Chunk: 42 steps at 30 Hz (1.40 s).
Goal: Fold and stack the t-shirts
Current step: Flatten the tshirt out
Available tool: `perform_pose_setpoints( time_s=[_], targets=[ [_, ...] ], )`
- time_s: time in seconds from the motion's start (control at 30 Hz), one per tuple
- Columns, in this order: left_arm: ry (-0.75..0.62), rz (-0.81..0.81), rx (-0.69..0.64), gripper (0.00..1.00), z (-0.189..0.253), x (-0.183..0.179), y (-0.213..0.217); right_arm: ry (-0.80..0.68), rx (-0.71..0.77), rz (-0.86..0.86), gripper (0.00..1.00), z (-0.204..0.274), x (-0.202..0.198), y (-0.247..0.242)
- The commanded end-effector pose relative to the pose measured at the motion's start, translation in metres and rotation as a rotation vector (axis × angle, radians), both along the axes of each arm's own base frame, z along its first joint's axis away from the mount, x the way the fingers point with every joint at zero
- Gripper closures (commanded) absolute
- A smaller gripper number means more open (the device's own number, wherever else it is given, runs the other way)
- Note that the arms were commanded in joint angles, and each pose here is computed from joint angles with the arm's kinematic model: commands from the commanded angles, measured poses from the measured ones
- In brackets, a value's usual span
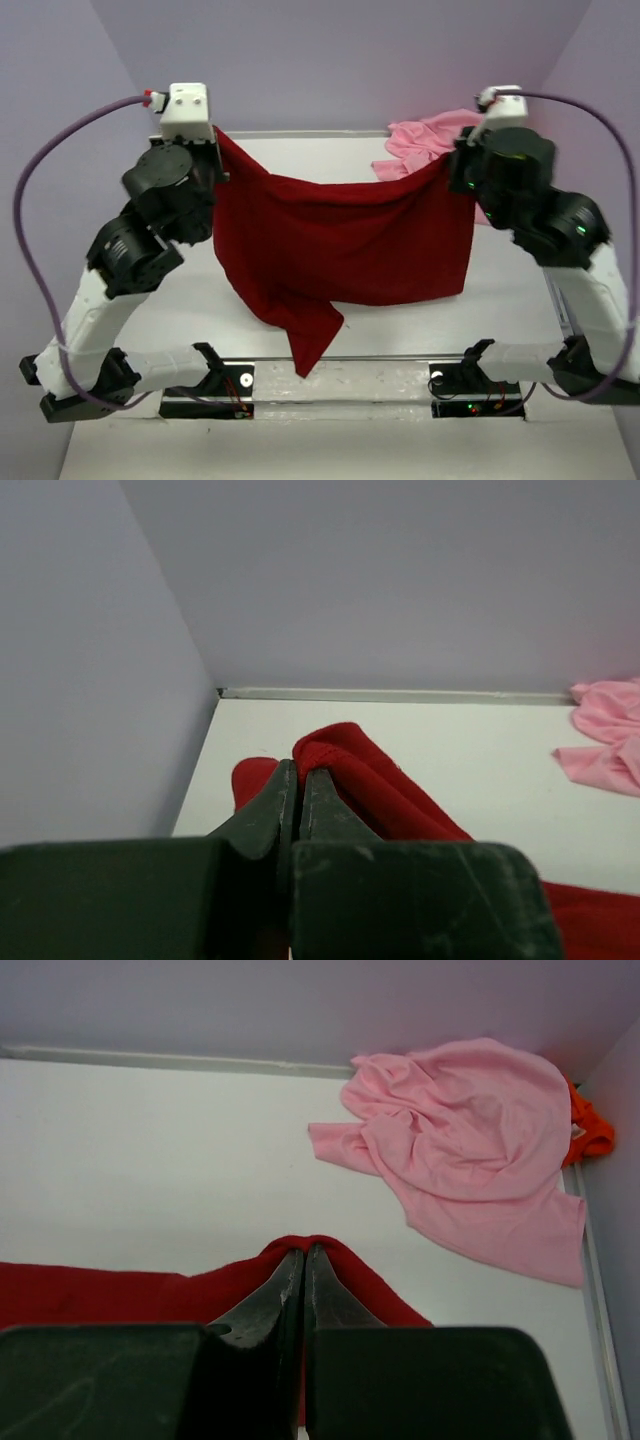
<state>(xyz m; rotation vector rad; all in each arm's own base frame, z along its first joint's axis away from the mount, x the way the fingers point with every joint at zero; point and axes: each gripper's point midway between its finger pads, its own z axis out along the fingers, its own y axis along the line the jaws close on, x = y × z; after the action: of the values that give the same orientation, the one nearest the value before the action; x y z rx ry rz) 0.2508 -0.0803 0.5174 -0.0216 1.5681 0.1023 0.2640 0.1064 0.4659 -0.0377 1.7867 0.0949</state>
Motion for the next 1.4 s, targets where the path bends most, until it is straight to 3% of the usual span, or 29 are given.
perform_pose_setpoints(
  time_s=[0.0, 0.17, 0.37, 0.5, 0.93, 0.97, 1.0, 1.03, 1.1, 1.17, 1.2, 1.27, 1.3, 1.37],
  targets=[
    [-0.064, 0.027, -0.015, 1.00, 0.000, 0.049, -0.013, -0.005, -0.076, -0.053, 1.00, -0.021, 0.062, 0.030],
    [0.024, 0.054, -0.019, 1.00, -0.032, 0.112, -0.025, 0.070, -0.018, -0.063, 1.00, -0.054, 0.128, 0.034],
    [0.040, 0.094, -0.084, 1.00, -0.049, 0.172, -0.007, 0.114, 0.045, -0.136, 1.00, -0.093, 0.194, 0.014],
    [0.139, 0.150, -0.085, 1.00, -0.099, 0.217, 0.006, 0.188, 0.059, -0.146, 1.00, -0.130, 0.233, 0.004],
    [0.363, 0.171, -0.057, 1.00, -0.208, 0.320, -0.010, 0.332, 0.025, -0.137, 1.00, -0.234, 0.320, 0.023],
    [0.382, 0.176, -0.050, 0.98, -0.221, 0.326, -0.012, 0.341, 0.027, -0.142, 1.00, -0.244, 0.328, 0.020],
    [0.391, 0.180, -0.046, 0.88, -0.227, 0.329, -0.012, 0.346, 0.028, -0.140, 1.00, -0.249, 0.332, 0.022],
    [0.378, 0.190, -0.050, 0.73, -0.223, 0.332, -0.012, 0.346, 0.034, -0.127, 0.91, -0.253, 0.336, 0.026],
    [0.397, 0.215, -0.038, 0.66, -0.237, 0.339, -0.009, 0.353, 0.030, -0.119, 0.59, -0.267, 0.346, 0.030],
    [0.384, 0.233, -0.061, 0.50, -0.233, 0.344, -0.004, 0.351, 0.018, -0.113, 0.30, -0.273, 0.353, 0.031],
    [0.391, 0.236, -0.057, 0.40, -0.239, 0.348, -0.004, 0.352, 0.016, -0.111, 0.20, -0.279, 0.358, 0.033],
    [0.376, 0.263, -0.080, 0.32, -0.235, 0.351, 0.005, 0.354, 0.009, -0.102, 0.07, -0.283, 0.361, 0.034],
    [0.371, 0.269, -0.084, 0.23, -0.233, 0.352, 0.008, 0.355, 0.011, -0.098, 0.06, -0.284, 0.362, 0.035],
    [0.346, 0.281, -0.096, 0.18, -0.221, 0.352, 0.014, 0.355, 0.013, -0.084, 0.06, -0.284, 0.362, 0.037]
  ],
)
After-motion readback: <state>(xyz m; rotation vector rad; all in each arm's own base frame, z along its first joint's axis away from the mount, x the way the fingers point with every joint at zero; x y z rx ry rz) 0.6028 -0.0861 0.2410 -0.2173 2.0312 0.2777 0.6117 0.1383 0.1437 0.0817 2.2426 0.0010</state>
